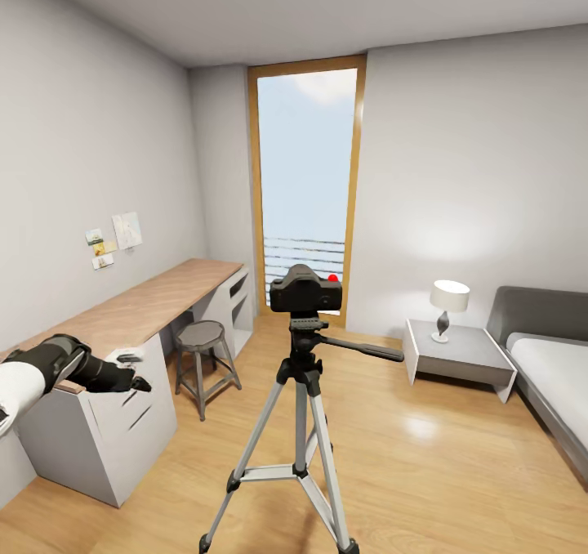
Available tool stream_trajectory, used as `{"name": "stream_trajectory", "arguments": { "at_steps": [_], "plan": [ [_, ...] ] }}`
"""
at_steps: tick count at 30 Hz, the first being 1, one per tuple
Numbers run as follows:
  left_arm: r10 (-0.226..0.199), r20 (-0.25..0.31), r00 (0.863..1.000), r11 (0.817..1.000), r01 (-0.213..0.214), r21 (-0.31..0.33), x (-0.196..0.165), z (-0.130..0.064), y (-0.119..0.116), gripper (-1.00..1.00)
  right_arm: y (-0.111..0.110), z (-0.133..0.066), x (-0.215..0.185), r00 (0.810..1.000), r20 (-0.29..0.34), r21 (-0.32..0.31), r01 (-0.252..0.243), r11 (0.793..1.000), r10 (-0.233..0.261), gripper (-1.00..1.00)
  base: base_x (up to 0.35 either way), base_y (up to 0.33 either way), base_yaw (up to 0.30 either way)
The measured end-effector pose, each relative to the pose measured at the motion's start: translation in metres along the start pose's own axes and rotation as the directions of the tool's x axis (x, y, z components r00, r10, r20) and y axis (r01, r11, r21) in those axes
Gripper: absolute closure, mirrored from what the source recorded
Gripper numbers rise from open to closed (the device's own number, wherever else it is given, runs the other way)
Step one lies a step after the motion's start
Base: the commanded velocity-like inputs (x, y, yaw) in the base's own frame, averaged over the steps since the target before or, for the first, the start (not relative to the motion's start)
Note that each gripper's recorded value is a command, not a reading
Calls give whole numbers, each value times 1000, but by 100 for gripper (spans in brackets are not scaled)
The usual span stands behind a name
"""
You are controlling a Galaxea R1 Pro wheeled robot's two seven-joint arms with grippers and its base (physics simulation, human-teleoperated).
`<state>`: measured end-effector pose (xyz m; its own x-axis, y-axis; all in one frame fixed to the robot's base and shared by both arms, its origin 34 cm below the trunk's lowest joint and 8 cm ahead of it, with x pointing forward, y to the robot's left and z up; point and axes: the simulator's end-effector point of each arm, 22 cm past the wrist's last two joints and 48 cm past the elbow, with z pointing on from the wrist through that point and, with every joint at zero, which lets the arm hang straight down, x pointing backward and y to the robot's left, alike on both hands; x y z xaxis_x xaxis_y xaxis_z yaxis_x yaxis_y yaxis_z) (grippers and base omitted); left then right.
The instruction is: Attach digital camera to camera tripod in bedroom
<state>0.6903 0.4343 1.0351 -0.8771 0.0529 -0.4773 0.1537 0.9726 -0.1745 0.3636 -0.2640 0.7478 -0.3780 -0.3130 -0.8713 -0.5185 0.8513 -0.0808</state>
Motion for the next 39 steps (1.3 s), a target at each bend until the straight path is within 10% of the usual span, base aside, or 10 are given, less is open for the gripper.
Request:
{"name": "stream_trajectory", "arguments": {
  "at_steps": [5, 6, 12, 13, 28, 32, 39],
  "plan": [
    [-11, -50, 999, 999, 9, -47, 31, 17, 12, -100, -8, -26, 27, 998, -62, 9, 5, 1000, -5, -100, 0, 0, 0],
    [-23, -100, 995, 996, 15, -86, 64, 31, 23, -100, -13, -46, 75, 968, -246, 41, -35, 999, 44, -100, 0, 0, 0],
    [-43, -160, 986, 993, 24, -118, 105, 45, 34, -100, -26, -77, 133, 869, -481, 140, -56, 989, 117, -100, 0, 0, 0],
    [-52, -203, 978, 991, 25, -130, 134, 53, 38, -100, -24, -99, 160, 803, -578, 176, -55, 983, 148, -100, 0, 0, 0],
    [-99, -352, 931, 934, -35, -355, 247, 63, 95, -100, 32, -156, 211, 662, -723, 181, -97, 979, 200, -100, 0, 0, 0],
    [-110, -421, 900, 922, -66, -382, 299, 67, 100, -100, 53, -181, 229, 585, -782, 194, -100, 976, 215, -100, 0, 0, 0],
    [-117, -535, 836, 933, -92, -347, 386, 80, 78, -100, 67, -199, 240, 530, -817, 210, -90, 974, 225, -100, 0, 0, 0]
  ]
}}
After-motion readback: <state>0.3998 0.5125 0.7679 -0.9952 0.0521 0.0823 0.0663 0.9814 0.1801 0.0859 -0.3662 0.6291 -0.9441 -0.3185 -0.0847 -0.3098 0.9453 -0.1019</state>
